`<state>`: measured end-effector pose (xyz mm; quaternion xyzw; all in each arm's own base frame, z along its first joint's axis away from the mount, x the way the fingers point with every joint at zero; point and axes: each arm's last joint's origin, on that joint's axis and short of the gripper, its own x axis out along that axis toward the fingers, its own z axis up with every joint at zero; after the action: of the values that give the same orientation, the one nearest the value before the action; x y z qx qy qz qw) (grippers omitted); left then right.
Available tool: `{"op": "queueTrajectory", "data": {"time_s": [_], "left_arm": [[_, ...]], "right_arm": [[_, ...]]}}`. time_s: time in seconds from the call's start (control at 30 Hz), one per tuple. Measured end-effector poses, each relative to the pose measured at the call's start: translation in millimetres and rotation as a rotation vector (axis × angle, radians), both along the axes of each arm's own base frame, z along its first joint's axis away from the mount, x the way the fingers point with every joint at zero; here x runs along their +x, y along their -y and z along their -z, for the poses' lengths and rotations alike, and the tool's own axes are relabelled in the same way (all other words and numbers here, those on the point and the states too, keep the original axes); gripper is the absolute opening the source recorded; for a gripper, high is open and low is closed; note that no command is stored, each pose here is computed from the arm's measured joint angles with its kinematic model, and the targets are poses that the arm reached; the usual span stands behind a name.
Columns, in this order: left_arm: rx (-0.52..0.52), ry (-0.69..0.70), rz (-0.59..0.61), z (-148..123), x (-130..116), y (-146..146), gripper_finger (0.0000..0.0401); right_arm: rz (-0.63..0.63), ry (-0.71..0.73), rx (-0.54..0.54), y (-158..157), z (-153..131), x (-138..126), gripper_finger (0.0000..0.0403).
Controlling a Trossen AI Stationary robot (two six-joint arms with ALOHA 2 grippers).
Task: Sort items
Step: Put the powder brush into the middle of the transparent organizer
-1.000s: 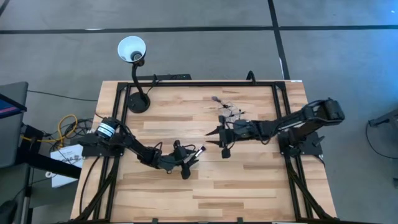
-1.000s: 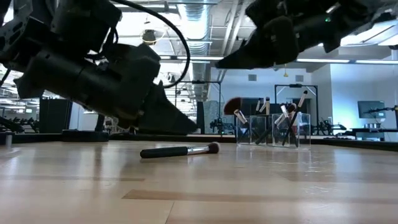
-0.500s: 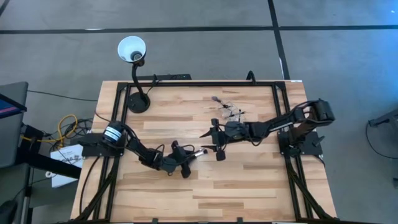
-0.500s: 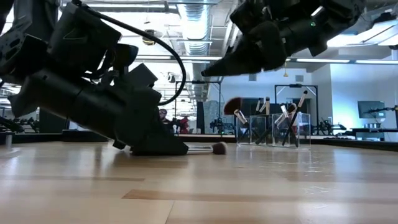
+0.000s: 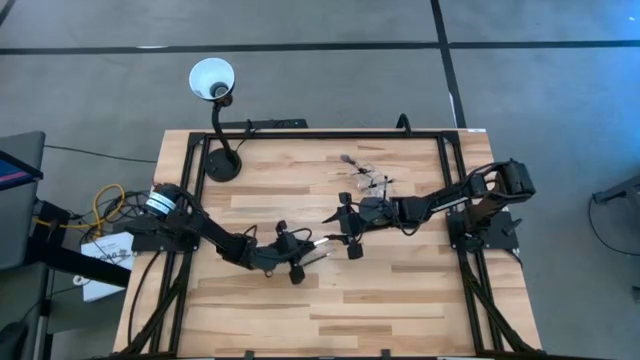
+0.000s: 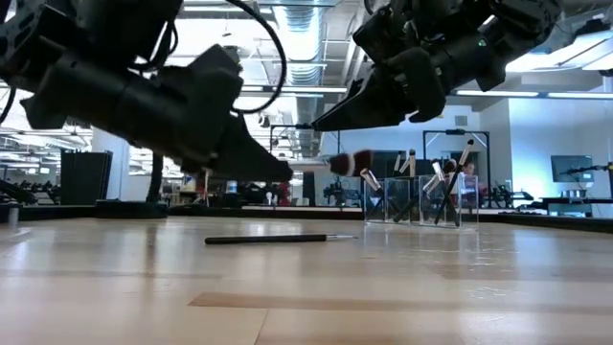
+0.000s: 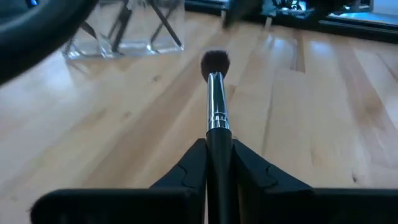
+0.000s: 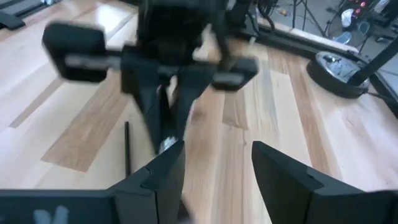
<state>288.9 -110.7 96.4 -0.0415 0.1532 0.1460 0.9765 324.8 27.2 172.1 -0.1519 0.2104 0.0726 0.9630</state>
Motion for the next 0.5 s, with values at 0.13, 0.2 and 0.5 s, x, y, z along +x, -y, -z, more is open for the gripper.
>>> {"op": "queueTrajectory", "data": {"time_s": [0.13, 0.2, 0.5], "left_arm": [[0.004, 0.023, -0.006, -12, -10, -7, 0.0044], [-0.002, 0.03, -0.01, -16, -17, -10, 0.0044], [-0.023, 0.062, 0.052, -30, -26, -14, 0.0045]], "right_arm": [[-0.025, -0.004, 0.011, -1, 0, 0, 0.0179], [-0.061, 0.002, 0.028, -2, 0, 0, 0.018], [-0.07, 0.061, 0.033, -3, -6, 2, 0.0174]]}}
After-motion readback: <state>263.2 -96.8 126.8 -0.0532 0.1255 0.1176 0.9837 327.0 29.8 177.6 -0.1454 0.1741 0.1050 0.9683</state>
